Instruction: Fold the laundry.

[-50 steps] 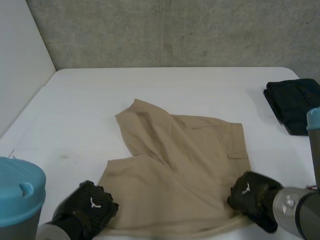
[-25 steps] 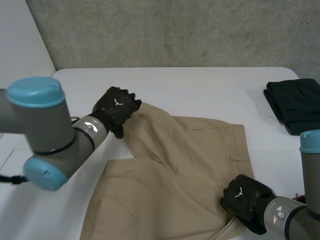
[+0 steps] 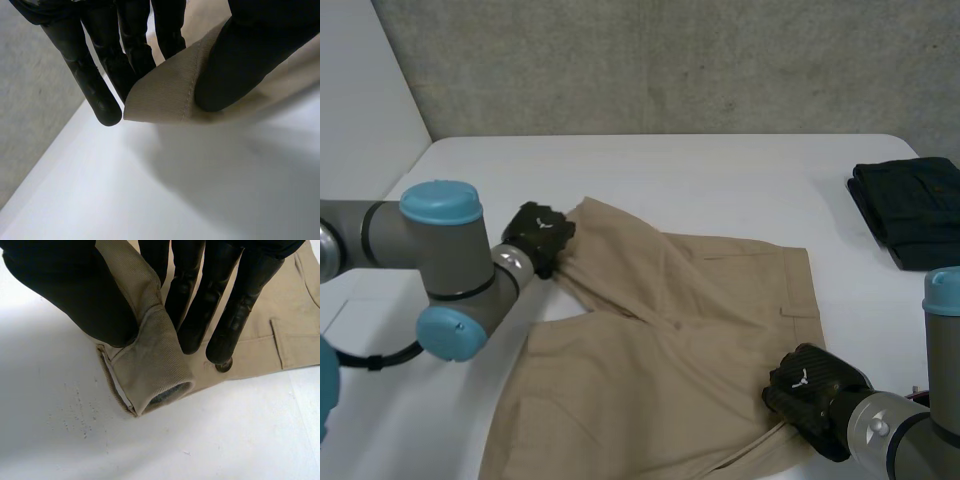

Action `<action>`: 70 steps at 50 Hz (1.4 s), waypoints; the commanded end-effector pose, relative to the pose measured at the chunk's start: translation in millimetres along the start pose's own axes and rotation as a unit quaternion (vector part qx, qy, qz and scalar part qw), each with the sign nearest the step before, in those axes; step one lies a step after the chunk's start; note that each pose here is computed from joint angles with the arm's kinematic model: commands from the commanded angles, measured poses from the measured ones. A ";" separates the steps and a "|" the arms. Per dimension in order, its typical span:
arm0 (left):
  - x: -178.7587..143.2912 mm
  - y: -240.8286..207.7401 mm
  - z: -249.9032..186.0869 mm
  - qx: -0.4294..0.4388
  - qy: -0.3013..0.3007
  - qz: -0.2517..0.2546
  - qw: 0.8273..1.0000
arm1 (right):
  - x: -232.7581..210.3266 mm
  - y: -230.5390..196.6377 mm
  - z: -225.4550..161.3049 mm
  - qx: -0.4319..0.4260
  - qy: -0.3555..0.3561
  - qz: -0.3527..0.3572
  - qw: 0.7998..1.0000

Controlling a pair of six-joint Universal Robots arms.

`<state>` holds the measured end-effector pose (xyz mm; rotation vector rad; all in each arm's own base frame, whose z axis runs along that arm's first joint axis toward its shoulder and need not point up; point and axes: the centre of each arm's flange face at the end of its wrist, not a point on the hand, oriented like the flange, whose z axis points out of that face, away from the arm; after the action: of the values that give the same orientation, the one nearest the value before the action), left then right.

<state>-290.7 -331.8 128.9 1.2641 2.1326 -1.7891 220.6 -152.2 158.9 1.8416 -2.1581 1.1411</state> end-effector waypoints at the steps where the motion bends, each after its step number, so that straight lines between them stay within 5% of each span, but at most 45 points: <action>1: 1.8 11.8 -22.1 -0.047 -0.018 0.002 0.999 | -1.7 -1.5 -0.2 0.003 -0.001 -0.004 1.000; 20: -3.8 22.2 -42.7 -0.105 -0.066 0.004 0.992 | -2.6 -1.7 2.8 0.008 0.003 0.009 1.000; 29: -31.7 -28.1 -81.8 -0.024 -0.097 -0.012 0.995 | 0.7 -3.1 4.3 0.015 0.013 0.012 1.000; 39: -35.3 -58.4 -71.2 0.092 -0.007 -0.081 0.992 | -1.1 -3.2 4.2 0.016 0.012 0.012 1.000; 48: -32.0 -12.7 -13.8 0.032 0.010 -0.098 0.995 | -2.2 -1.0 4.4 0.012 0.010 0.019 1.000; 61: -10.2 19.5 -28.2 -0.057 0.028 -0.032 0.997 | 0.3 -0.4 5.7 0.013 0.015 0.020 1.000; 70: -6.6 20.6 -34.6 -0.065 0.037 -0.031 0.997 | -0.3 -0.4 5.7 0.014 0.015 0.021 1.000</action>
<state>-259.5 -308.2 125.4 1.2638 2.3102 -1.6196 223.2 -155.1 154.9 1.7888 -2.1845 1.2022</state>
